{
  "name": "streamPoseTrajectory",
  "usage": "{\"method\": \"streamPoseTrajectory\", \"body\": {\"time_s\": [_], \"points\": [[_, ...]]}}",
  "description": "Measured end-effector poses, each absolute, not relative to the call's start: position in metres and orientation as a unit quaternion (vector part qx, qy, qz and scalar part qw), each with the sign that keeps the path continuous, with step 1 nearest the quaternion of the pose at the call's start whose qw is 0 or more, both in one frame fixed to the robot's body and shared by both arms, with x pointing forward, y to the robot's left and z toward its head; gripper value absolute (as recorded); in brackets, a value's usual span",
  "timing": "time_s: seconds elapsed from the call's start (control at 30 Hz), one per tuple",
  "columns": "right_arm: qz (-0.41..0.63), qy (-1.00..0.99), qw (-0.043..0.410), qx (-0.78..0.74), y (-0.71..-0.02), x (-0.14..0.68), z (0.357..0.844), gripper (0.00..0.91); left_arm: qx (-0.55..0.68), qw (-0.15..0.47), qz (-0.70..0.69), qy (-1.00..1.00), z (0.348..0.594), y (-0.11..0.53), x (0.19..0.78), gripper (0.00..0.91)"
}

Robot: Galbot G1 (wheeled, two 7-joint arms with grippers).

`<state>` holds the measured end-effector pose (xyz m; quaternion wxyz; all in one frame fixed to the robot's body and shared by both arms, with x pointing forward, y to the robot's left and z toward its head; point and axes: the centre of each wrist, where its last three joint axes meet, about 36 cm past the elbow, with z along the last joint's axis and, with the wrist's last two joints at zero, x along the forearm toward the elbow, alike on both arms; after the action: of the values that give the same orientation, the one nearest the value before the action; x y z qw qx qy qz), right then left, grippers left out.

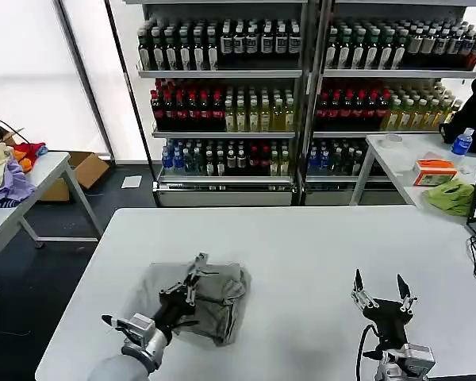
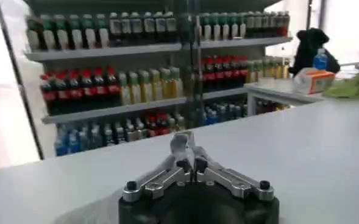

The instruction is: Fold and organize the clothes.

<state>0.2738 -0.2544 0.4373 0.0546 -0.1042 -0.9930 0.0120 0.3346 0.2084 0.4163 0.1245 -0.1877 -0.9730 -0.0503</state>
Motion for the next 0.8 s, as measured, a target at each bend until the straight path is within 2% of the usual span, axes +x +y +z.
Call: {"method": "streamPoseTrajectory", "body": {"time_s": [0.73,0.77,0.8], "points": [[0.009,-0.993,0.068,-0.098,-0.246,0.272,0.424,0.907,-0.209,0.145,-0.034,-0.966,0.387,0.168,0.358,0.000],[0.010,-0.993,0.069,-0.098,-0.246,0.273,0.424,0.907,-0.209,0.146,-0.033,-0.966,0.385,0.168,0.359,0.010],[0.010,-0.993,0.069,-0.097,-0.246,0.273,0.424,0.907,-0.208,0.148,-0.033,-0.966,0.384,0.167,0.360,0.121]]}}
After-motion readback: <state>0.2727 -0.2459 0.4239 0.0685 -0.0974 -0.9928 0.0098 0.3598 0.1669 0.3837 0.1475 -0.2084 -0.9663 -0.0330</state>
